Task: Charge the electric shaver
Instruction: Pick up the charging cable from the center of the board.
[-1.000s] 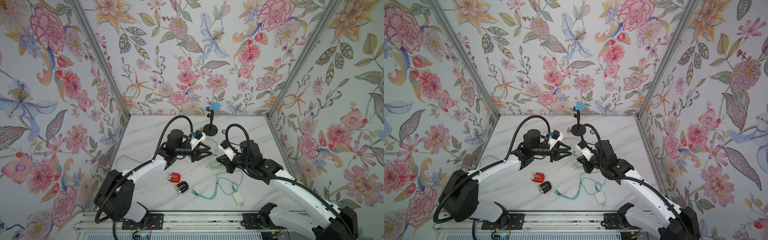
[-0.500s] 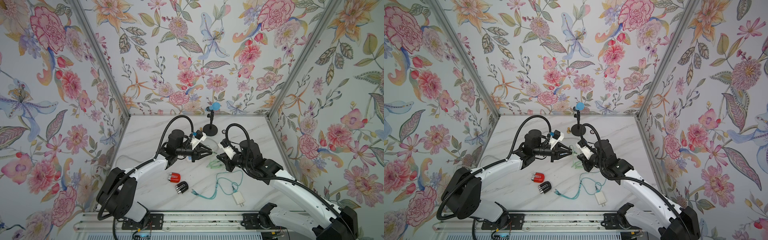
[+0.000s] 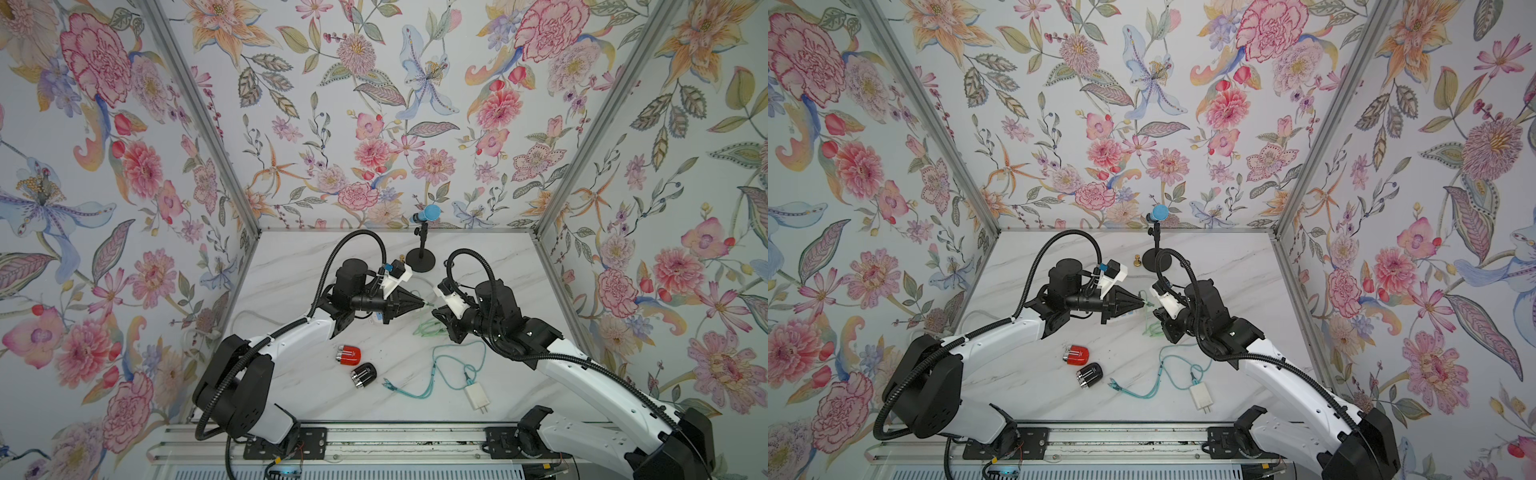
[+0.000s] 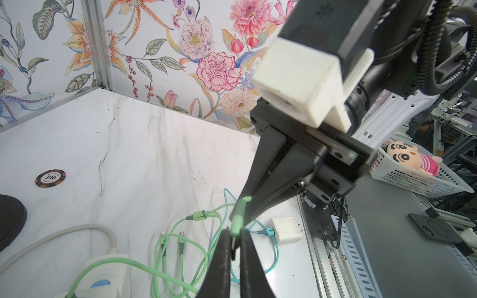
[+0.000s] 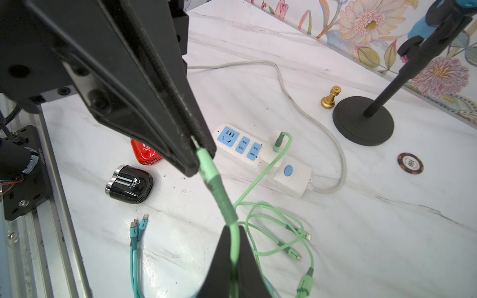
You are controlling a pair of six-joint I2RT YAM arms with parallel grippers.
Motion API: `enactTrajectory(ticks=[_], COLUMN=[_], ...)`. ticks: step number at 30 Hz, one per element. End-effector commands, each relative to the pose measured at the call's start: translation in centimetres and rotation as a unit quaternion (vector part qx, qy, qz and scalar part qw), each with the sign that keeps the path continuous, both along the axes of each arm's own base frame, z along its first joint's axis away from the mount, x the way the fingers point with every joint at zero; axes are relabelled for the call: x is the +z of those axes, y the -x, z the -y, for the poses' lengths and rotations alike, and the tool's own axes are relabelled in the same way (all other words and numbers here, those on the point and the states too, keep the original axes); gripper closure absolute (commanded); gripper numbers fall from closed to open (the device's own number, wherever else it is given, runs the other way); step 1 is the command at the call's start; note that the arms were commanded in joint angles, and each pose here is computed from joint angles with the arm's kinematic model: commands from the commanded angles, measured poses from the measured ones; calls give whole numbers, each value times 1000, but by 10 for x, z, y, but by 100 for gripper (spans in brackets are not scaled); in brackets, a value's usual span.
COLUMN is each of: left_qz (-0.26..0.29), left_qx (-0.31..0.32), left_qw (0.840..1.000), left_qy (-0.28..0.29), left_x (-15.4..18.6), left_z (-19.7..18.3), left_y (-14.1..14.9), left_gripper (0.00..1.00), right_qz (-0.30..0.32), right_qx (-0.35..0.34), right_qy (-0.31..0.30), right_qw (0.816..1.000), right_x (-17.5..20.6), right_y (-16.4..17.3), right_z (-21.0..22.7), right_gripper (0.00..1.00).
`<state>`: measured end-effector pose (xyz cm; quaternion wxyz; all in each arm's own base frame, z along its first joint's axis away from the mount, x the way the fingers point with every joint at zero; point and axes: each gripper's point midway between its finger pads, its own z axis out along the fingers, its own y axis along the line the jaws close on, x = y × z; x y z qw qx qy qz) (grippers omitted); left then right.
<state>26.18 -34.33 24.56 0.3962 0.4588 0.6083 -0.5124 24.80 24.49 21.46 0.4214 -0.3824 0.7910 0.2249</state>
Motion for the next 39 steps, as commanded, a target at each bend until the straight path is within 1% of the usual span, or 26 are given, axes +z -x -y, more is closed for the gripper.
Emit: enactTrajectory(ticks=[1, 4, 6, 8, 10, 13, 15, 20, 25, 33, 39], left_qz=[1, 2, 4, 5, 13, 22, 26, 32, 32, 34, 39], left_qx=[-6, -8, -9, -14, -11, -3, -6, -23, -23, -27, -26], left_qw=[1000, 1000, 1000, 999, 998, 996, 994, 992, 991, 992, 993], left_qy=[6, -6, -18, -33, -62, -89, -103, -123, -127, -117, -112], left_x=[1, -3, -7, -10, -17, -20, -21, -19, -19, -11, -6], left_z=[1, 0, -1, -3, -6, -11, -14, -17, -18, -18, -19], left_y=[2, 3, 2, 4, 4, 2, 4, 9, 11, 14, 15], left_gripper=[100, 100, 100, 100, 100, 100, 100, 100, 100, 100, 100], right_qz=[11, 11, 11, 9, 4, -2, -13, -32, -36, -48, -53], right_qx=[28, 28, 26, 35, 49, 72, 73, 107, 136, 146, 157], right_qy=[-14, -5, 11, 22, 27, 22, 21, 19, 9, 10, -4], right_qw=[999, 1000, 1000, 999, 998, 997, 997, 994, 990, 988, 986], right_x=[10, 8, 6, 6, 9, 16, 17, 16, 20, 12, 13], right_y=[5, 6, 5, 7, 11, 17, 12, 11, 12, 8, 6], right_z=[-13, -11, -8, -5, -4, -4, 1, -7, -17, -22, -27], right_gripper=[83, 71, 67, 65, 65, 64, 64, 65, 65, 66, 67])
